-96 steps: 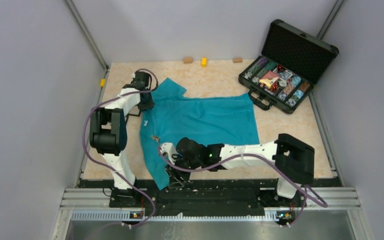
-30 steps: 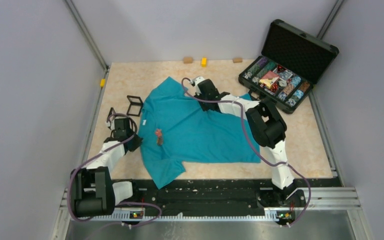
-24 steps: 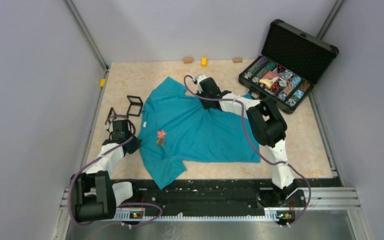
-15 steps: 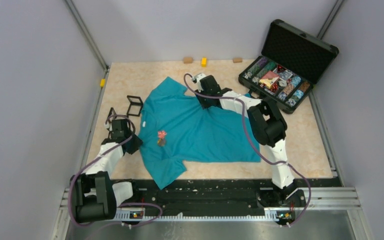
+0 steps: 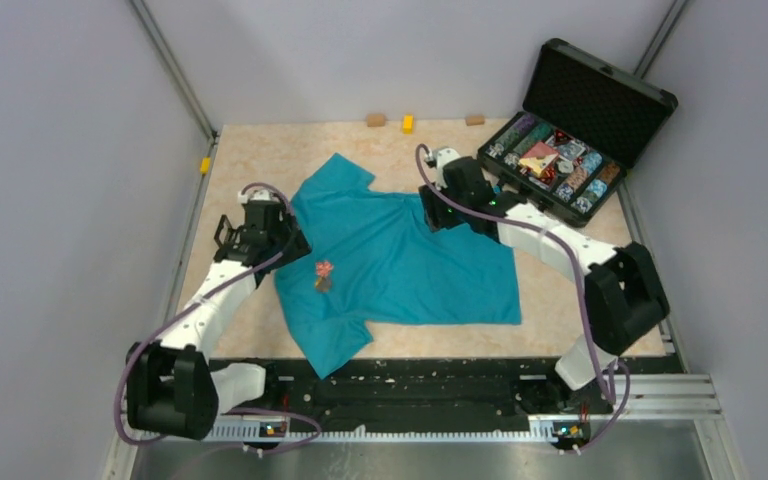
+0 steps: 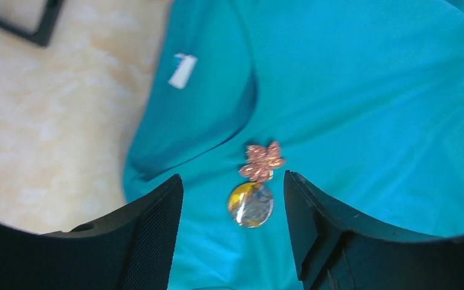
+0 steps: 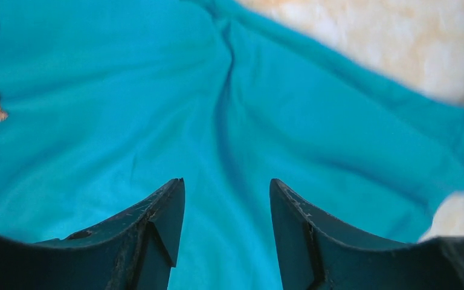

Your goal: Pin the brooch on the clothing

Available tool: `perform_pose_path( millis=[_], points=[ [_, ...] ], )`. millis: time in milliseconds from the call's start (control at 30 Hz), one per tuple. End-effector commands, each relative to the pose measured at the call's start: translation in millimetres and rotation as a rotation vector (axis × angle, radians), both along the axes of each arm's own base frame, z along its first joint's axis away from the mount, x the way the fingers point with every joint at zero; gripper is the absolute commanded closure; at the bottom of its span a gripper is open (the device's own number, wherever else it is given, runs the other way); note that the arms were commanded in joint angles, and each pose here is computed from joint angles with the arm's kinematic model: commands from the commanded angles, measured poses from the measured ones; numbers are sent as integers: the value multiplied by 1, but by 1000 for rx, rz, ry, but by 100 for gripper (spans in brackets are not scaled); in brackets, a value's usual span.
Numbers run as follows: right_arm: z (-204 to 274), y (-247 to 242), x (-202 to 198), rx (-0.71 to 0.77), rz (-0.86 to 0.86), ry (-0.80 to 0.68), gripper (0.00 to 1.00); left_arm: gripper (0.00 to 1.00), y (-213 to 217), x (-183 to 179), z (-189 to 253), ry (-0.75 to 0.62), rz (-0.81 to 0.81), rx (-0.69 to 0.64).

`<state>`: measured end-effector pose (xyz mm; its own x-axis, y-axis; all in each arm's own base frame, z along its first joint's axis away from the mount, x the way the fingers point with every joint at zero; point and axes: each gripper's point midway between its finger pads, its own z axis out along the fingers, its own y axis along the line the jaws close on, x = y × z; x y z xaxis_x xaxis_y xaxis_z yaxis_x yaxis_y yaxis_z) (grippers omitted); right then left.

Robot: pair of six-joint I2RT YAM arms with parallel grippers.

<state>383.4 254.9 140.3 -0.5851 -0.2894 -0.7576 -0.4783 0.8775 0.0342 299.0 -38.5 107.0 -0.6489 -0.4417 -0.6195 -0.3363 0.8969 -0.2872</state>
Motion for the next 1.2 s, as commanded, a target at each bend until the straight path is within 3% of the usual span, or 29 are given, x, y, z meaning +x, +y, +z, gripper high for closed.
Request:
perform_pose_path(
  millis=[0, 233, 467, 900, 1167],
  points=[
    [-34, -48, -44, 2, -158, 139, 44, 34, -33, 39, 11, -55, -112, -28],
    [-77, -93, -99, 14, -275, 264, 44, 35, -75, 110, 28, -136, -217, -124],
    [-104, -112, -132, 42, -387, 380, 45, 36, -90, 163, -2, -92, -256, -133],
    [-125, -135, -188, 58, -553, 563, 45, 38, -64, 176, -60, 21, -177, -167],
    [-112, -138, -180, 78, -553, 496, 43, 37, -71, 182, -49, -12, -199, -200]
  ],
)
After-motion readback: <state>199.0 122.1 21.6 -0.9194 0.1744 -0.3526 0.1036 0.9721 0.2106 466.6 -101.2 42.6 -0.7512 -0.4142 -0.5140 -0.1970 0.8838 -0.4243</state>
